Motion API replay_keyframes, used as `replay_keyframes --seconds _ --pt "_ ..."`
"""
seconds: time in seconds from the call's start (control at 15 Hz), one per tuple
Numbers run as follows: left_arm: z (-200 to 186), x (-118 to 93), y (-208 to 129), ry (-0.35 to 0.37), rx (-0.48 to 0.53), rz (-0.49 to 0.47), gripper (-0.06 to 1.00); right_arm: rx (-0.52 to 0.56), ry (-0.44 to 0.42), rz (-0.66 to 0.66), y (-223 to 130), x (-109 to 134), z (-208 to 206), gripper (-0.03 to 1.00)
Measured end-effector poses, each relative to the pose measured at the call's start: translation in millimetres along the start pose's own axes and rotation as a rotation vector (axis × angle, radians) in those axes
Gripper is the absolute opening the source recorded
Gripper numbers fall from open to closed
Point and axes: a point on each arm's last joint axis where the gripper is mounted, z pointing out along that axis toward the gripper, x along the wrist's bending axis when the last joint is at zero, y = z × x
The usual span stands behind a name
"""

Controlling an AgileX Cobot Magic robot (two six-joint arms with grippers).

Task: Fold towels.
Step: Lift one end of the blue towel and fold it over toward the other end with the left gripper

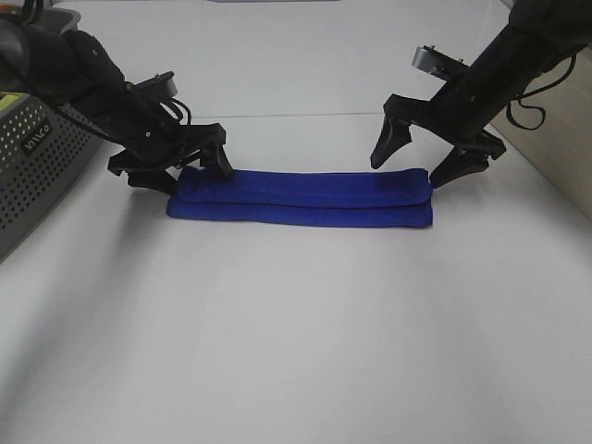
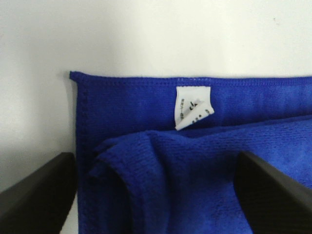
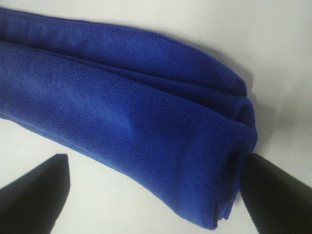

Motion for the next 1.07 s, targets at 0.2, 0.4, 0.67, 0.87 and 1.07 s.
replay_keyframes --seconds 0.2,0.4,0.67,0.87,1.07 --pt "4.3 2.0 -1.5 0.002 0.005 -0.004 0.56 -0.002 -0.001 0.001 0.2 -0.1 0.0 0.89" --pt "8.0 3.7 -3.6 0.004 0.016 -0.007 0.17 -0.007 -0.002 0.003 0.6 -0.2 0.0 0.89" --pt "-1.2 2.9 -2.7 0.036 0.033 0.042 0.10 -0.012 -0.004 0.006 1.0 -0.3 0.0 0.89" --pt "-34.3 1.3 4.3 0.150 0.047 0.082 0.10 -0.012 -0.004 0.006 1.0 -0.3 0.0 0.89" --pt "-73.4 -10.7 18.8 0.201 0.070 0.090 0.10 -0.011 -0.007 0.004 1.0 -0.6 0.0 0.89"
